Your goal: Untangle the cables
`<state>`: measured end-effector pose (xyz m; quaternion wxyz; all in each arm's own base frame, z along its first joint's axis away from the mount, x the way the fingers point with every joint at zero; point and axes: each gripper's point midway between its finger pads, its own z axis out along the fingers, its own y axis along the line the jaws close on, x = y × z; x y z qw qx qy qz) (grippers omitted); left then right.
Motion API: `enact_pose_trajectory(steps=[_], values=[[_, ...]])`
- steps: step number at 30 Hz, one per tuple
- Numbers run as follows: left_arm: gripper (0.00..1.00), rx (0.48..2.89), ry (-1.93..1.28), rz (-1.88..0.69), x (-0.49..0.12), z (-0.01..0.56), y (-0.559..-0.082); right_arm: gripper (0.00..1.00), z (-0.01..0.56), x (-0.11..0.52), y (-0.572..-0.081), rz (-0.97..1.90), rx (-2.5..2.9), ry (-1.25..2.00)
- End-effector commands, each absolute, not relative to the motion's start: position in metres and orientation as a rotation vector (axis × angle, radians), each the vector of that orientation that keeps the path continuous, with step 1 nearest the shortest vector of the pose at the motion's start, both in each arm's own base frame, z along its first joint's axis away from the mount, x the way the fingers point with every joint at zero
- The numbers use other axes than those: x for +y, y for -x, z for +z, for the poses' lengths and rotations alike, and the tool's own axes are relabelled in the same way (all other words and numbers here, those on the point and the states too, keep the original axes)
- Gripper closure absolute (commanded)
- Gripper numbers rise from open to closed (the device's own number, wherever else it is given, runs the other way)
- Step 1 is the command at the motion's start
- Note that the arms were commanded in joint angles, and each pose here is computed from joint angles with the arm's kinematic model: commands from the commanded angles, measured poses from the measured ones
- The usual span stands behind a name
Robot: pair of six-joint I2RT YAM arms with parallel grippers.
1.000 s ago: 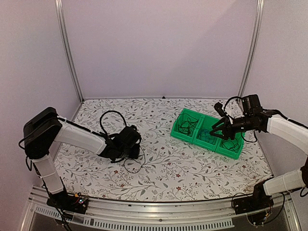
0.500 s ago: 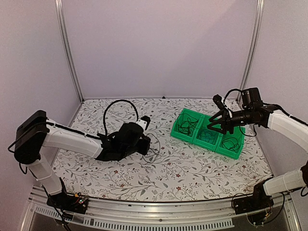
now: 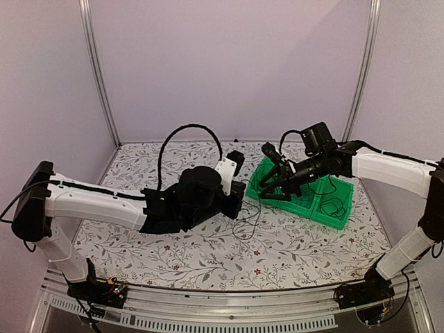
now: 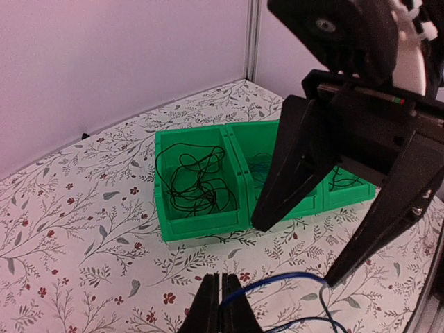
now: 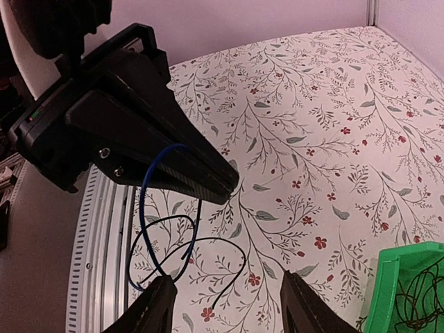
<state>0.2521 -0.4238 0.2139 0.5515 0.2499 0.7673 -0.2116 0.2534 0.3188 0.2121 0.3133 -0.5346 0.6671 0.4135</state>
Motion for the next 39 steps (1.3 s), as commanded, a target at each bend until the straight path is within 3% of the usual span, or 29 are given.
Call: enact_pose_trajectory(steps=[1,8,14,25,28,30,32,33,37,39], values=[[0.98,1.808,-0.625,-0.469,-0.435,0.213,-0.248,0.44,0.216,0.328,-0.248,1.176,1.746,1.409],[0.98,1.808,-0.632,-0.469,-0.440,0.211,-0.248,0.60,0.206,0.325,-0.241,1.204,1.743,1.409],[0.98,1.823,-0.643,-0.458,-0.444,0.205,-0.249,0.48,0.215,0.324,-0.226,1.274,1.677,1.452],[0.98,1.823,-0.628,-0.443,-0.445,0.207,-0.253,0.44,0.210,0.324,-0.212,1.385,1.656,1.508],[0.98,1.827,-0.632,-0.443,-0.445,0.205,-0.252,0.57,0.209,0.324,-0.214,1.367,1.654,1.504],[0.98,1.829,-0.631,-0.442,-0.445,0.204,-0.252,0.73,0.209,0.324,-0.217,1.345,1.661,1.493],[0.96,1.831,-0.626,-0.437,-0.445,0.202,-0.253,0.95,0.210,0.324,-0.218,1.336,1.663,1.487],[0.93,1.832,-0.625,-0.436,-0.445,0.201,-0.253,1.00,0.211,0.324,-0.218,1.336,1.660,1.487],[0.75,1.843,-0.582,-0.424,-0.447,0.186,-0.265,1.00,0.218,0.323,-0.211,1.376,1.620,1.498],[0.74,1.851,-0.554,-0.449,-0.451,0.176,-0.273,1.00,0.223,0.322,-0.207,1.386,1.598,1.508]])
